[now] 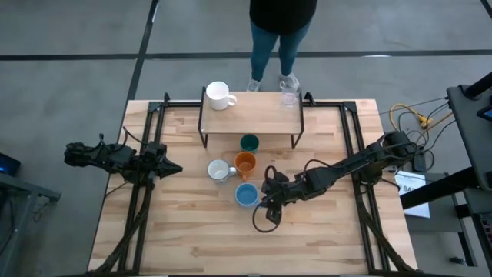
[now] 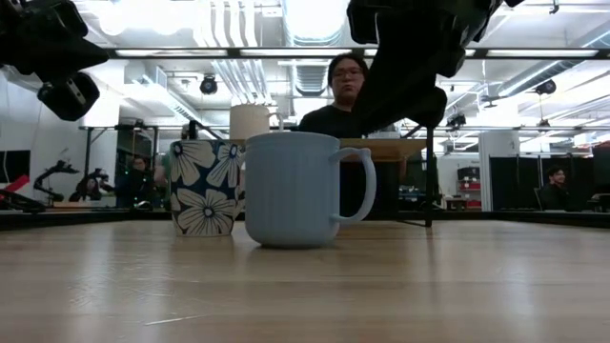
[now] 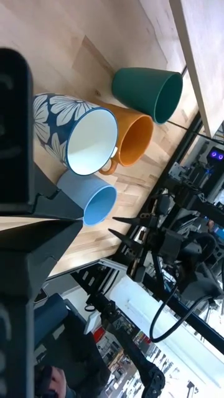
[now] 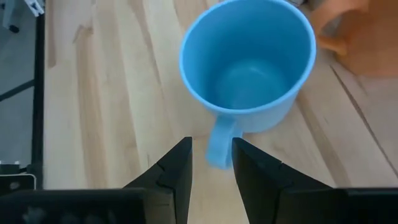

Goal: Stack small to large cups/mugs on shelf
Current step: Put the blue mug on the shelf

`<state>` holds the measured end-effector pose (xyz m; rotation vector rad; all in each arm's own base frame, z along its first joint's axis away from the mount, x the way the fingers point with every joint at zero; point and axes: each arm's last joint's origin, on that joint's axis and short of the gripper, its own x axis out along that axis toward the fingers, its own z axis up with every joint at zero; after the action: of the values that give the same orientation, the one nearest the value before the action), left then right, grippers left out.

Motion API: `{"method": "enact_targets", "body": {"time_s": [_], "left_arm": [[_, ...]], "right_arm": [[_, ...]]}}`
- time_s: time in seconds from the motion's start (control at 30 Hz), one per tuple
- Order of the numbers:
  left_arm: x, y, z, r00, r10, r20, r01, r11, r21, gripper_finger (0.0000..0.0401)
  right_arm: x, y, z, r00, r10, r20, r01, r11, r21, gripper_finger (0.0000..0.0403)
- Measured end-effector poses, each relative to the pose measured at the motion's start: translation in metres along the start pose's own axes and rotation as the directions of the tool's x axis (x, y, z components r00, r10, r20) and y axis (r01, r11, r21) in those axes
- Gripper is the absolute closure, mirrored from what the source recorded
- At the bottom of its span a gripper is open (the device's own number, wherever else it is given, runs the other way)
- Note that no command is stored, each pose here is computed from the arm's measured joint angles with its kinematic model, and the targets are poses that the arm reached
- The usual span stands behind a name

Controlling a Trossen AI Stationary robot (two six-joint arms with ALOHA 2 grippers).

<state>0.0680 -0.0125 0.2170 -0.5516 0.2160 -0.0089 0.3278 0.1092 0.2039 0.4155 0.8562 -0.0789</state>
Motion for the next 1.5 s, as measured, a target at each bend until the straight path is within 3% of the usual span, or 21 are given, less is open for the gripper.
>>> {"method": "enact_targets", "body": {"time_s": [0.27, 0.47, 1.27, 1.5], "left_arm": [[0.000, 0.000, 0.000, 1.000, 0.000, 0.000, 0.000, 1.000, -0.023, 0.0401], [0.000, 0.000, 0.000, 1.000, 0.000, 0.000, 0.000, 1.000, -0.023, 0.0401], [0.000, 0.001, -0.002, 1.000, 0.013, -0.018, -0.013, 1.000, -0.020, 0.0401], [0.000, 0.001, -0.002, 1.000, 0.011, -0.016, -0.012, 1.000, -0.021, 0.0401]], "right_arm": [[0.004, -0.007, -0.010, 0.999, -0.037, -0.006, 0.037, 0.999, 0.037, 0.0296], [0.006, -0.004, -0.010, 0.999, -0.004, 0.036, 0.002, 0.999, 0.051, 0.0296], [0.030, 0.002, -0.017, 0.999, 0.043, 0.006, -0.043, 0.997, 0.059, 0.0296], [0.030, -0.003, -0.018, 1.000, -0.001, -0.005, 0.001, 0.998, 0.066, 0.0296]]}}
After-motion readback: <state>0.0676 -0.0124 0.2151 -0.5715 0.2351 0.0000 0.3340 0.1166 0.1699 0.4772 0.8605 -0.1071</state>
